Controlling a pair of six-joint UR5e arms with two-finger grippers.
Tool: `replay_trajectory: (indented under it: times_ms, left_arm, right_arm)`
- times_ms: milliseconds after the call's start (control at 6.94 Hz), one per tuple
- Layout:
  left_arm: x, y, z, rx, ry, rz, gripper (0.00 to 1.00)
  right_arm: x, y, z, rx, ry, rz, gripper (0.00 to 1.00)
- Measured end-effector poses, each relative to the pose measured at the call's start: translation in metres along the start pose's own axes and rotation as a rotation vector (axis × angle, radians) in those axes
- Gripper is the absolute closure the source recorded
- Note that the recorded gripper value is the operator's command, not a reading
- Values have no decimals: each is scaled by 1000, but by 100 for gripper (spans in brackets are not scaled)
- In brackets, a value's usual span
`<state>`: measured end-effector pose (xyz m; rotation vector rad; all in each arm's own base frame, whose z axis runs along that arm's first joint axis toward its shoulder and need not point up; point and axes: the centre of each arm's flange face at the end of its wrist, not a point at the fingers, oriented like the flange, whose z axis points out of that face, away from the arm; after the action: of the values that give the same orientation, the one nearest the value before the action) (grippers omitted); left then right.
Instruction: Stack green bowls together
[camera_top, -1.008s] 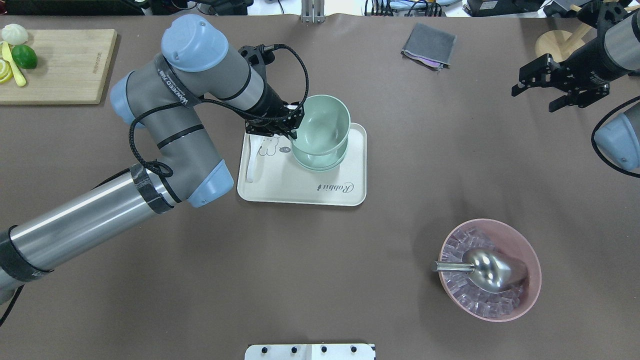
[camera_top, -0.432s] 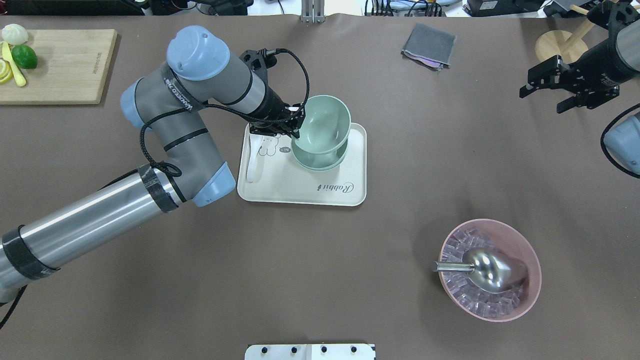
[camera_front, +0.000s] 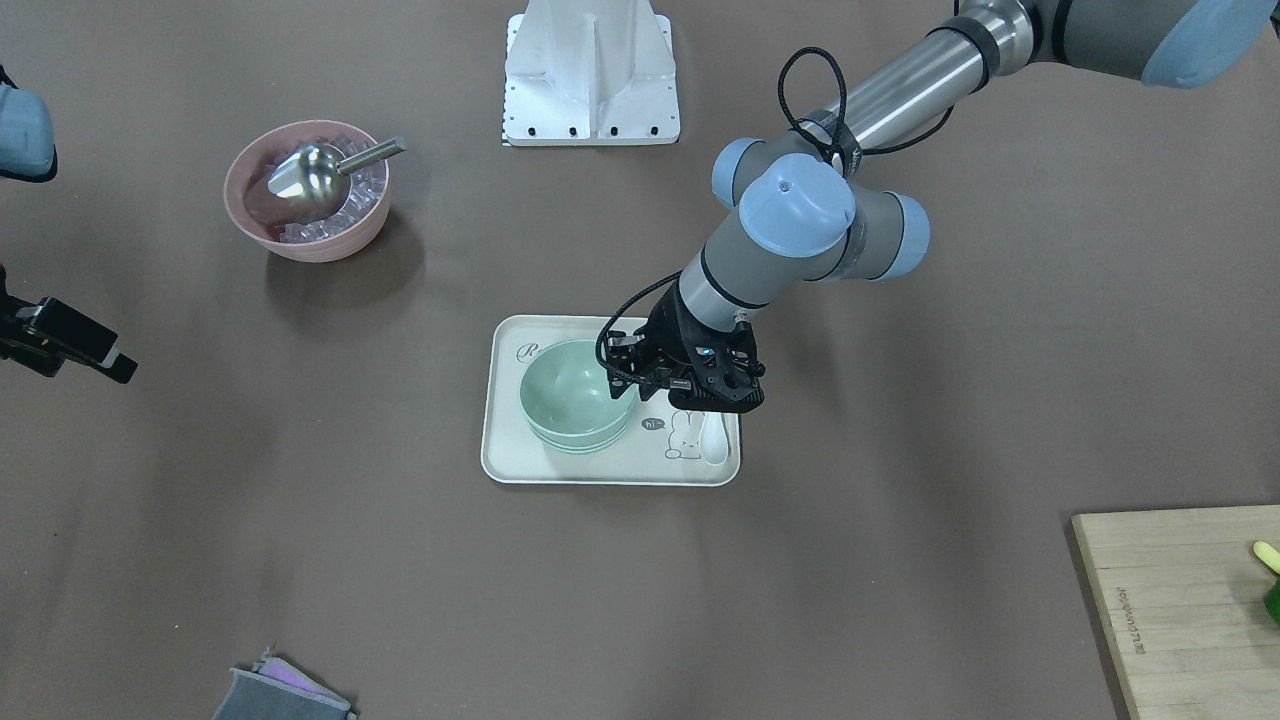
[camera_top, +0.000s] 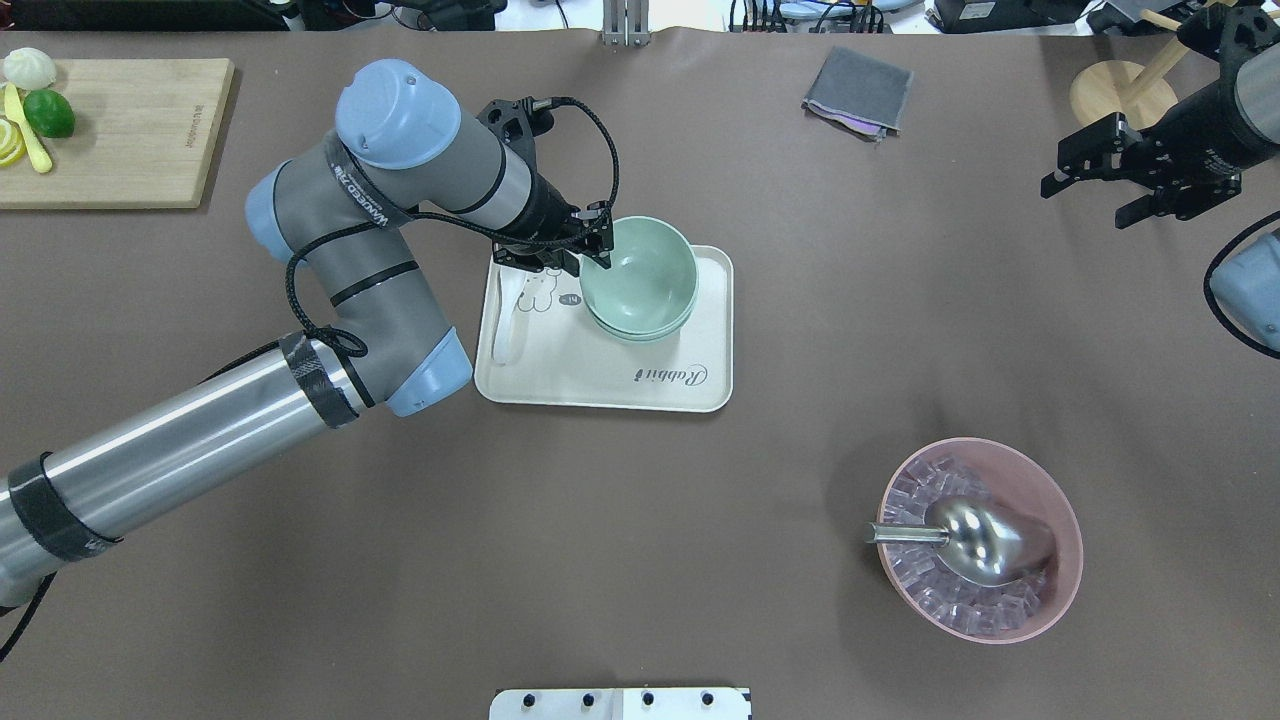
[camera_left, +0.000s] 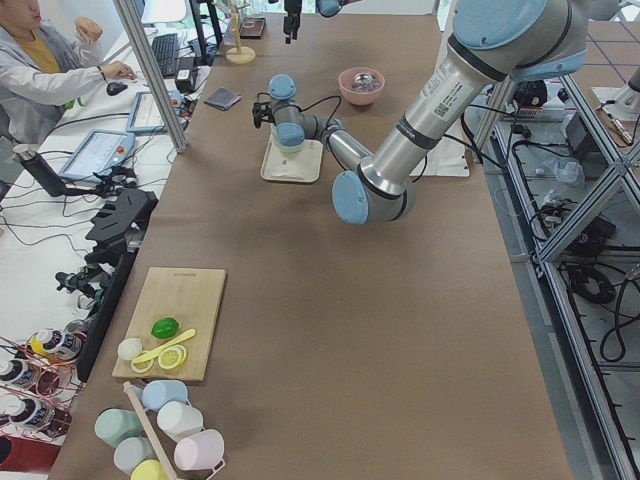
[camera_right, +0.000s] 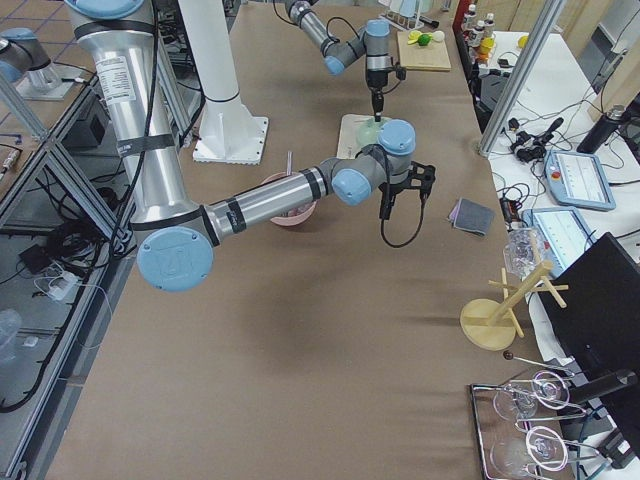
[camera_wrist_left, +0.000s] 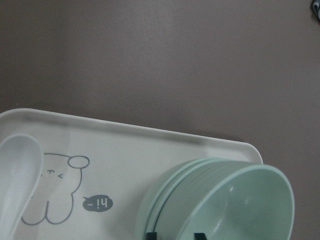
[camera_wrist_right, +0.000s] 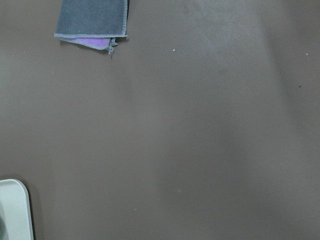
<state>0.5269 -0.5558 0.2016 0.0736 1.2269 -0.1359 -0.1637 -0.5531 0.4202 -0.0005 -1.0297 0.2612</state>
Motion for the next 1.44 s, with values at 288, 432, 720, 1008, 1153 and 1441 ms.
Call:
replay_trajectory:
  times_ms: [288, 432, 720, 1008, 1153, 1441]
  left_arm:
    - [3, 0, -8, 11, 13, 6, 1]
    - [-2, -2, -25, 17, 27, 13, 1]
    - [-66, -30, -81, -12, 27, 29, 1]
    - [-175, -47, -143, 5, -24, 141, 1]
    - [-235, -52, -174, 17, -74, 215, 1]
    - [-370, -59, -246, 11, -178, 380, 1]
  right_arm:
    - [0, 0, 1, -1, 1, 1, 0]
    - [0, 0, 1, 0, 1, 0, 0]
    - [10, -4, -3, 13, 12, -46, 0]
    - [44, -11, -10, 24, 41, -126, 0]
    - [64, -17, -15, 22, 66, -163, 0]
    - [126, -34, -24, 3, 129, -260, 0]
